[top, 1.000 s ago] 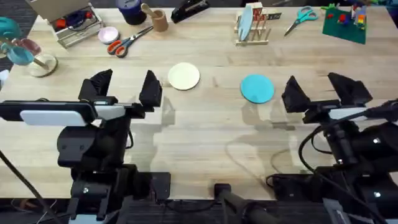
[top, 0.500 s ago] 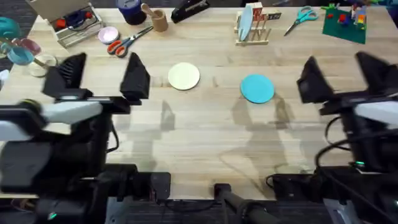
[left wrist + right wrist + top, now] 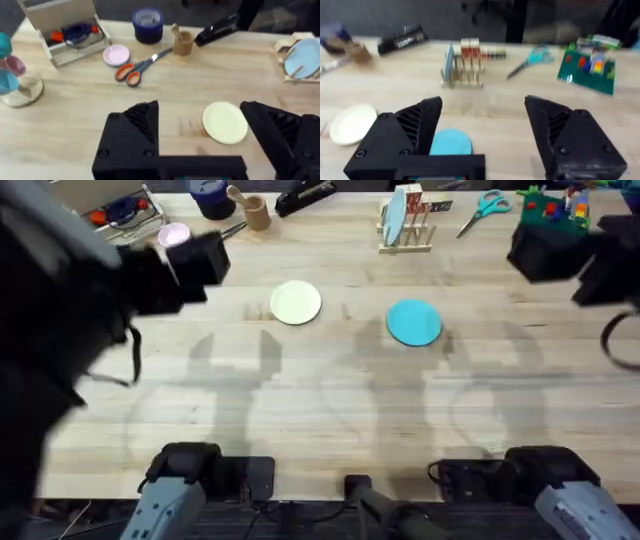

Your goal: Pick up the plates from the table one by one and place each into a slot on the dish rack.

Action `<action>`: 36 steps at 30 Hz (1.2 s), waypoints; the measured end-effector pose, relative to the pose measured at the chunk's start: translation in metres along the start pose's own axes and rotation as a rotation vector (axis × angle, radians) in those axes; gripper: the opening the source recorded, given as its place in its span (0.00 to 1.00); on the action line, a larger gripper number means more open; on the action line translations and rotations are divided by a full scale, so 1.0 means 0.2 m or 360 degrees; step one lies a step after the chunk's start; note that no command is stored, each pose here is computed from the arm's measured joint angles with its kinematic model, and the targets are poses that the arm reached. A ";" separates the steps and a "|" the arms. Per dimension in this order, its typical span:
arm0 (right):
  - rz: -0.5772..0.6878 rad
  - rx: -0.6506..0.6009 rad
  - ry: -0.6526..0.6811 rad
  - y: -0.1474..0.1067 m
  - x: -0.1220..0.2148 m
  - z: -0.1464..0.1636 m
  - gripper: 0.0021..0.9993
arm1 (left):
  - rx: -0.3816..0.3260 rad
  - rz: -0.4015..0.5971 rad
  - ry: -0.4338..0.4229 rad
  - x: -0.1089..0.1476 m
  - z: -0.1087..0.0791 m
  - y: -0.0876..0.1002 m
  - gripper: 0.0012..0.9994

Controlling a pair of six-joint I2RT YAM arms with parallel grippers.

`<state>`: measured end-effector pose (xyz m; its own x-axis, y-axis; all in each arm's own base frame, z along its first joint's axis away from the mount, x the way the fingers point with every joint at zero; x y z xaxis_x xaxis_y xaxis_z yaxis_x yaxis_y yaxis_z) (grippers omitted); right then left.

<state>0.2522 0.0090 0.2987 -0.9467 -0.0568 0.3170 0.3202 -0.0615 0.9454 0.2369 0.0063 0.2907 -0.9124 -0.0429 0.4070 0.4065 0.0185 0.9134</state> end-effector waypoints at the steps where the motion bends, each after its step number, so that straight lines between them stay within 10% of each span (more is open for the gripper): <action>1: 0.0060 -0.0003 -0.0004 0.01 -0.02 0.00 1.00 | 0.0004 0.0063 -0.0003 -0.01 0.00 0.01 0.99; 12: 0.0565 -0.0031 -0.0031 0.01 -0.27 -0.01 1.00 | 0.0025 0.0653 -0.0065 -0.22 -0.05 0.04 0.99; 25: 0.0661 -0.0036 -0.0037 -0.05 -0.34 -0.02 1.00 | 0.0025 0.0801 -0.0068 -0.34 -0.06 -0.03 0.99; 31: 0.0660 -0.0036 -0.0037 -0.05 -0.34 -0.02 1.00 | 0.0044 0.0795 -0.0104 -0.34 -0.08 -0.02 0.12; 36: 0.0661 -0.0036 -0.0037 -0.05 -0.34 -0.02 1.00 | 0.0082 0.0738 -0.0329 -0.35 -0.17 0.02 0.04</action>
<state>0.3134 0.0096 0.2681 -0.7375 -0.0587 0.6728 0.6753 -0.0600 0.7351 0.3047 -0.0249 0.2653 -0.6287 0.1797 0.7566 0.7730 0.0381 0.6332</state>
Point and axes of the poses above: each hand's point on the last joint's axis, 136 mm out from that joint toward the fingers, its own x axis back along the fingers, its own z axis along the line the jaws close on, y = z × x, the point moved 2 cm from there along x, back along the fingers, and after that the axes turned 4 degrees about -x, right-handed, at the moved point
